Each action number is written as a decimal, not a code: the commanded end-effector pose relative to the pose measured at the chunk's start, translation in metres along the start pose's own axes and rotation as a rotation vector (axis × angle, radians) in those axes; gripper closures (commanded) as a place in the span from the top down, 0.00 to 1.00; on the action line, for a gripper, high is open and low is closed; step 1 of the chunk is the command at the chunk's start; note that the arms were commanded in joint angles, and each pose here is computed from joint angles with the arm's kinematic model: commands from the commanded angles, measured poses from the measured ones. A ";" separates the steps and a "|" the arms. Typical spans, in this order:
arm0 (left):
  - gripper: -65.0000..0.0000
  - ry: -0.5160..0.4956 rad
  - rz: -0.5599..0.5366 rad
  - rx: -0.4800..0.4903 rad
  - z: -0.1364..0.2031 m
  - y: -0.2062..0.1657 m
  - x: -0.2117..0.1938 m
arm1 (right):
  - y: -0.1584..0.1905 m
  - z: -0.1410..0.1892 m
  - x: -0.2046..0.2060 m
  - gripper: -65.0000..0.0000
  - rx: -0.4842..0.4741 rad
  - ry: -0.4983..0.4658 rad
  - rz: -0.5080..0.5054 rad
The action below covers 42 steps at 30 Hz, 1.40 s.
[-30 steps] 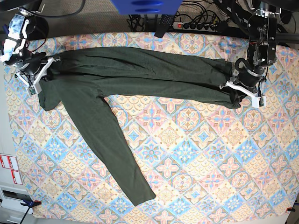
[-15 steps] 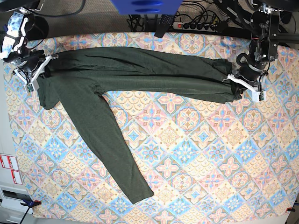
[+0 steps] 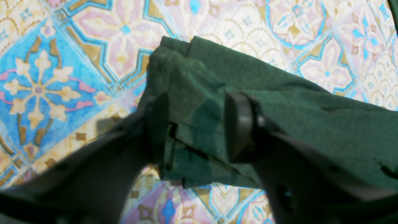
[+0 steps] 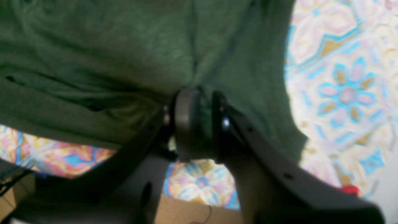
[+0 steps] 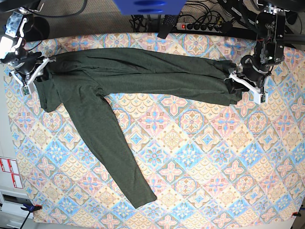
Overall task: Fold the T-shirt properly
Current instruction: 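Move the right gripper to the sleeve and grasp it near the shoulder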
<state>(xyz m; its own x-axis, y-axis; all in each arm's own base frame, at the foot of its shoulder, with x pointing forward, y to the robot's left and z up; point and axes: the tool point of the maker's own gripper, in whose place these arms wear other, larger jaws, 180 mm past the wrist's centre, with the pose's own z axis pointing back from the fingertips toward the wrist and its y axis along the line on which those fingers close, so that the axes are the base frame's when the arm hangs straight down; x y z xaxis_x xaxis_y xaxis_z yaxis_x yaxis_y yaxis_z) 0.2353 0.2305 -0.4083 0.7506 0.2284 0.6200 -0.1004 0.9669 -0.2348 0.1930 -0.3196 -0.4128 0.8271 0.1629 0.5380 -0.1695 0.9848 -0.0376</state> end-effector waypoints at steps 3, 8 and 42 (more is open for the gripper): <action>0.54 -0.064 -0.021 -0.023 0.006 -0.008 0.021 | -0.010 0.007 0.014 0.17 -0.022 -0.039 0.016; 0.54 -0.078 -0.005 -0.043 0.006 -0.018 0.022 | -0.010 0.002 0.048 0.17 -0.019 -0.108 0.031; 0.55 -0.075 0.028 -0.064 0.003 -0.028 0.016 | 0.042 -0.122 0.153 0.46 0.104 -0.008 0.334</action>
<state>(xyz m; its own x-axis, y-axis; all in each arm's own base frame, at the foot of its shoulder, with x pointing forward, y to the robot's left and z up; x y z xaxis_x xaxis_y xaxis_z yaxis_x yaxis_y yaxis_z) 0.2413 0.2052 -0.3994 0.7204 0.2750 0.6367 -0.0947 0.9484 -0.3025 0.3577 -0.2433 -0.4550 0.7431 0.4834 0.4627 -0.4975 0.8616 -0.1010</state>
